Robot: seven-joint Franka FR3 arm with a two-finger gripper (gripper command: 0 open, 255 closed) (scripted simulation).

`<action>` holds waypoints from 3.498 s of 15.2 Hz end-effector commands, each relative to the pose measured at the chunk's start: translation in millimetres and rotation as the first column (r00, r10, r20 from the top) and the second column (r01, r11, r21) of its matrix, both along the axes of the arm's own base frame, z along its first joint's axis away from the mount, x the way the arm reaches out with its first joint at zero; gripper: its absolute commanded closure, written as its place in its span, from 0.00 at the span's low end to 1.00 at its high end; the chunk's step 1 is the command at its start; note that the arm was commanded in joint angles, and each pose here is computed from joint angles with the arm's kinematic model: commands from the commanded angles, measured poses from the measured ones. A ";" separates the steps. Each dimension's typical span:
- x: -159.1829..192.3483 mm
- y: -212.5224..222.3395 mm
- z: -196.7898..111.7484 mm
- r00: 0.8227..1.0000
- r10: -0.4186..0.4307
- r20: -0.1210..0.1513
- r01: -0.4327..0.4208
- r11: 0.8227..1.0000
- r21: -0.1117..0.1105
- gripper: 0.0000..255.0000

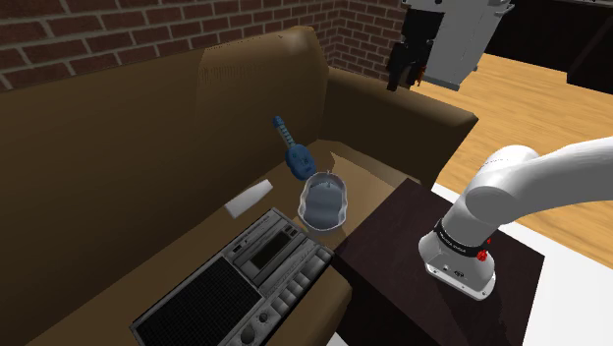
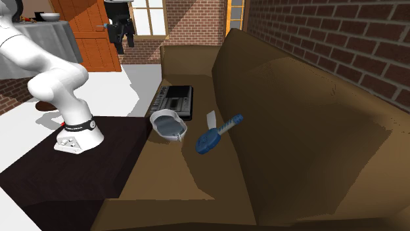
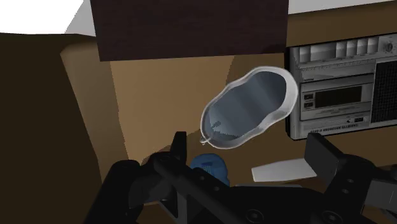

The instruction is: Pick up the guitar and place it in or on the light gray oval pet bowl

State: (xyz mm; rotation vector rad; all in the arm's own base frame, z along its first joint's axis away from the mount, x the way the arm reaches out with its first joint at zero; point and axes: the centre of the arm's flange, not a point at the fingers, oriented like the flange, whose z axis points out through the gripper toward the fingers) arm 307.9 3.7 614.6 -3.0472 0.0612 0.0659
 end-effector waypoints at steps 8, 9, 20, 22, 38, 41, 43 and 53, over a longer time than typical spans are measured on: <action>27.2 0.8 -80.4 0.992 0.018 0.123 -0.017 1.000 -0.007 0.00; 31.9 0.9 -91.6 0.990 0.020 0.140 -0.019 1.000 -0.008 0.00; 96.0 2.5 -208.4 0.943 0.049 0.328 -0.044 0.999 -0.024 0.00; 110.0 2.9 -228.2 0.931 0.055 0.361 -0.048 0.998 -0.027 0.00; 245.2 7.7 -366.4 0.791 0.096 0.604 -0.076 0.995 -0.058 0.00; 266.0 8.9 -383.8 0.771 0.100 0.629 -0.079 0.995 -0.062 0.00; 272.2 9.9 -392.3 0.771 0.100 0.629 -0.079 0.995 -0.062 0.00; 286.4 12.1 -411.7 0.771 0.100 0.629 -0.079 0.995 -0.062 0.00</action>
